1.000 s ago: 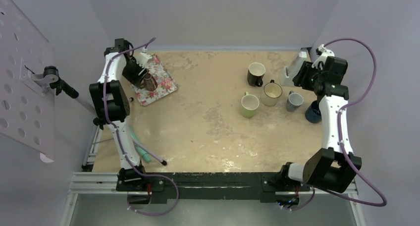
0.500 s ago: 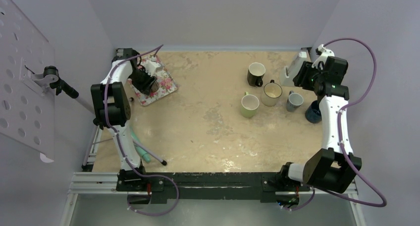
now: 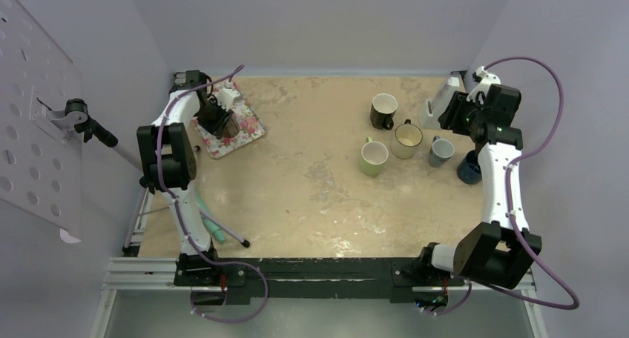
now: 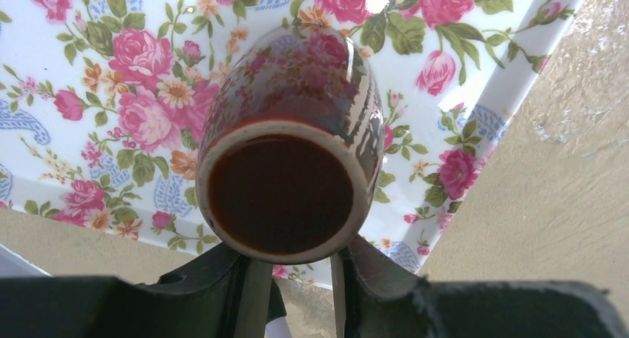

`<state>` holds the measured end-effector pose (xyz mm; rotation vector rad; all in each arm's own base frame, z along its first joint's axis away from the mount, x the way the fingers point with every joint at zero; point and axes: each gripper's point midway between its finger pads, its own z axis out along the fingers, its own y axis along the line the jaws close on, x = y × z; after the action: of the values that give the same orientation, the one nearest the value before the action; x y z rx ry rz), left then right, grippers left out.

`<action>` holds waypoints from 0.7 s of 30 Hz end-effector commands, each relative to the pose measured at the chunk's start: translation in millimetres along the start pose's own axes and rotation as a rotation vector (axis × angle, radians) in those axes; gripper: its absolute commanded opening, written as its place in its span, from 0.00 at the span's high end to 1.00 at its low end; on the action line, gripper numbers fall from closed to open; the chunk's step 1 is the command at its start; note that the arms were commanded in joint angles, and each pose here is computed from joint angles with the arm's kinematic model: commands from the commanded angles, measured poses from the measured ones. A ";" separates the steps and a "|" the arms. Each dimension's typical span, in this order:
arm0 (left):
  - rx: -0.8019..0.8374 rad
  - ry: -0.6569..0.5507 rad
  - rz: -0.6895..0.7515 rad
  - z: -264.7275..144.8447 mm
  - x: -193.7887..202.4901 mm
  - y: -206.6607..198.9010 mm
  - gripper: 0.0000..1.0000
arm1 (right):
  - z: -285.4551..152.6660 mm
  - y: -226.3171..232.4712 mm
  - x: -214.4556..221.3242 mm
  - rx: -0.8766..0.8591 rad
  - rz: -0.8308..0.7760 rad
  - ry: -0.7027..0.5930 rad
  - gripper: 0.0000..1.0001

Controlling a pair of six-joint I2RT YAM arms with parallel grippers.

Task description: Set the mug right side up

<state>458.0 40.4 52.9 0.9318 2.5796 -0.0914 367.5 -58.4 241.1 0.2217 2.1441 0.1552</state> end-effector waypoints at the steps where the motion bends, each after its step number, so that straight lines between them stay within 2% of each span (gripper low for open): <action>1: -0.015 -0.017 0.004 3.9 -7.8 4.3 0.64 | -9.3 8.3 -24.1 -0.028 -0.041 -0.065 0.50; 5: 0.007 -0.016 -0.006 6.4 -7.6 1.4 0.67 | -10.7 9.9 -26.4 -0.031 -0.040 -0.070 0.50; 8: 0.020 -0.018 -0.011 7.8 -9.6 -0.5 0.82 | -12.6 11.0 -29.0 -0.033 -0.038 -0.080 0.50; 10: 0.031 -0.015 -0.020 8.0 -10.2 -1.4 1.00 | -13.6 11.9 -29.8 -0.036 -0.036 -0.082 0.50; 14: 0.053 -0.045 -0.081 -1.1 -15.8 -7.9 1.00 | -18.2 15.5 -33.3 -0.046 -0.032 -0.094 0.50; 18: 0.105 -0.156 -0.222 -31.7 -42.3 -22.4 1.00 | -24.9 25.9 -35.9 -0.037 -0.029 -0.078 0.49; 21: 0.122 -0.244 -0.301 -62.8 -66.7 -28.3 1.00 | -31.5 52.5 -43.9 -0.081 -0.084 -0.062 0.46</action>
<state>451.6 16.7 50.2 0.7238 2.6458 -0.2811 367.5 -42.5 257.7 0.1874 2.1441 0.1793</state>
